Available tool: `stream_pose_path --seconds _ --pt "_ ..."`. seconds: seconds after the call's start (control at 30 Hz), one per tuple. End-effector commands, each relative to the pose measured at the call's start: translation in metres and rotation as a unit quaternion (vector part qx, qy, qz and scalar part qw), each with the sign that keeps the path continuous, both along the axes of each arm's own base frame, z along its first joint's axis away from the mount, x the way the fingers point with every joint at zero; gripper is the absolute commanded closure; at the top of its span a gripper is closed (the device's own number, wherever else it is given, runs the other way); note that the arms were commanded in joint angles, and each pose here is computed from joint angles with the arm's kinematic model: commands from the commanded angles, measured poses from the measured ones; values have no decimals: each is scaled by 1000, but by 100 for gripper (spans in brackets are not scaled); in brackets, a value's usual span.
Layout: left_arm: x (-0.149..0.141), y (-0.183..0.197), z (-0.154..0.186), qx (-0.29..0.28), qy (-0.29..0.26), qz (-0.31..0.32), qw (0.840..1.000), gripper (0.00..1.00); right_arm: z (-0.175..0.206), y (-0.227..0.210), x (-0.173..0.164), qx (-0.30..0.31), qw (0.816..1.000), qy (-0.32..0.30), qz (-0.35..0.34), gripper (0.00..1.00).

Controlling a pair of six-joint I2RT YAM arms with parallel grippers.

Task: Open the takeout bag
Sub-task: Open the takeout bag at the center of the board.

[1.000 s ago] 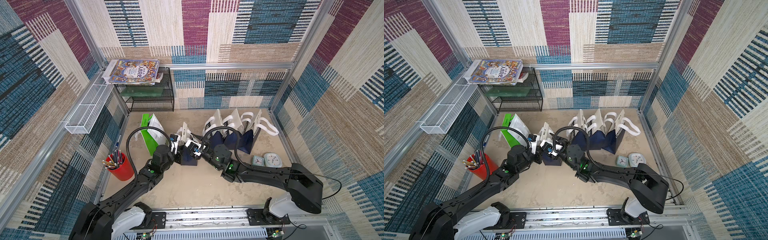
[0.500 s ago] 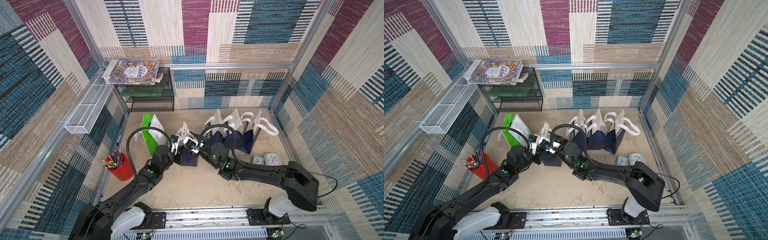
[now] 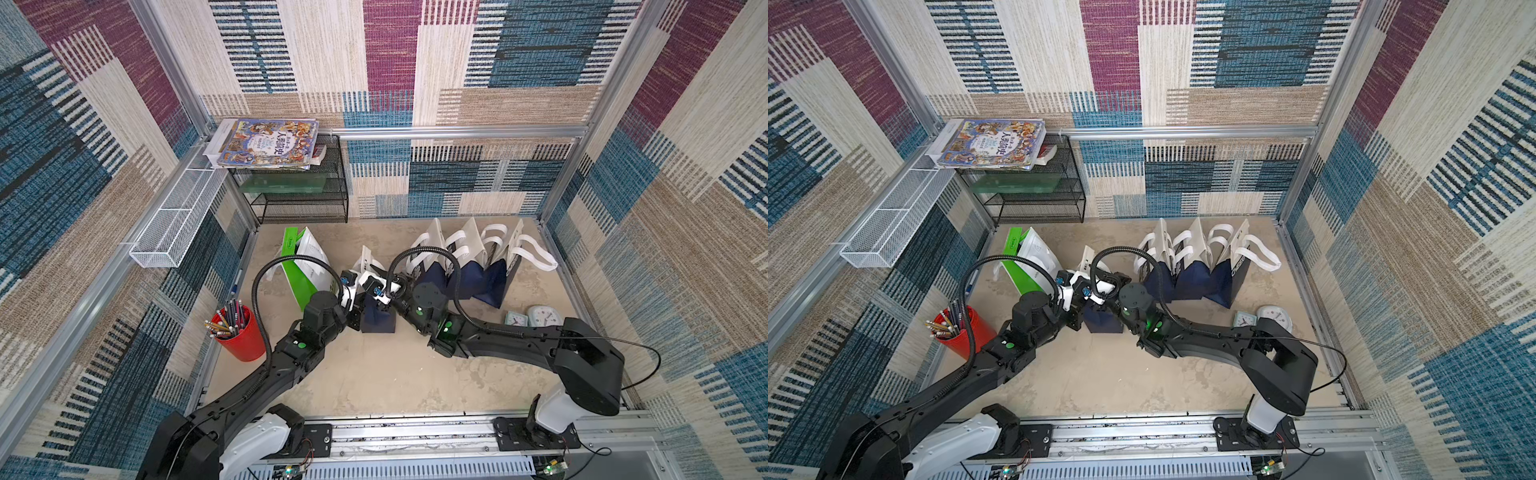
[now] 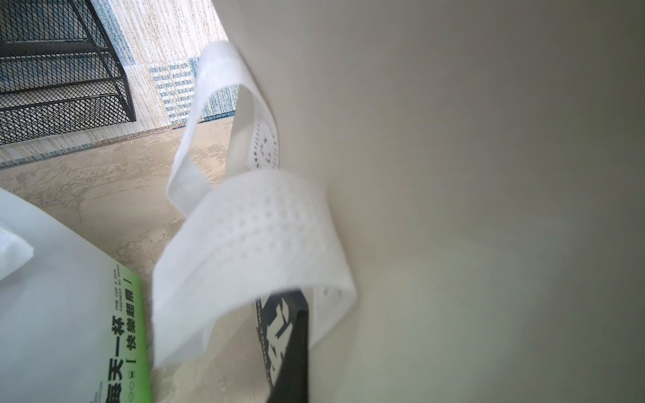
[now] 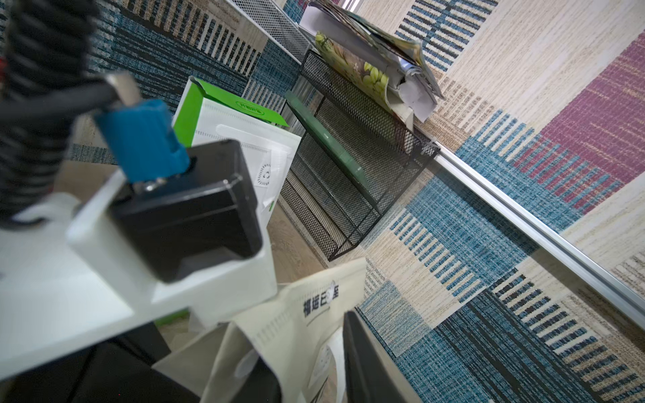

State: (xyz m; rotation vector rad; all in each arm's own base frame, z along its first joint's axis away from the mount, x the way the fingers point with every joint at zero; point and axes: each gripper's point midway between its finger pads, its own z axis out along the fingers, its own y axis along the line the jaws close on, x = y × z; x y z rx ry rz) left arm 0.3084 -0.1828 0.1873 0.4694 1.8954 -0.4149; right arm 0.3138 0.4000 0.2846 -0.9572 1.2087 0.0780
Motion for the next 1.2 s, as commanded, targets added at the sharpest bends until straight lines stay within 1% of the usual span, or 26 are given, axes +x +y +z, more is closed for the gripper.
stream_pose_path --seconds 0.0,0.17,0.4,0.57,0.63,0.77,0.83,1.0,1.1,1.17 --pt "-4 -1 -5 10 7 -11 1000 100 3 -1 4 1 1000 -7 -12 76" --pt "-4 -2 -6 13 7 -14 1000 100 0 2 4 -8 1000 -12 -7 80" --pt "-6 -4 -7 15 7 -22 1000 100 5 6 6 -20 999 -29 -8 100" --pt "-6 -2 -8 19 7 -22 1000 100 4 1 10 -48 997 -48 -25 100" --pt "-6 -1 -9 22 9 -17 1000 100 5 -3 15 -61 996 -44 -40 100" --pt "-4 3 -13 34 19 -7 999 100 9 -4 19 -121 990 -49 -50 100" --pt "-3 4 -16 39 24 -3 999 100 15 -7 21 -141 987 -53 -59 100" --pt "-2 8 -19 48 29 8 998 100 28 -15 22 -206 973 -69 -77 100" --pt "0 13 -15 45 25 23 998 100 37 -18 22 -221 970 -60 -83 100" --pt "1 15 -12 42 22 31 998 100 38 -18 22 -218 972 -41 -81 100"
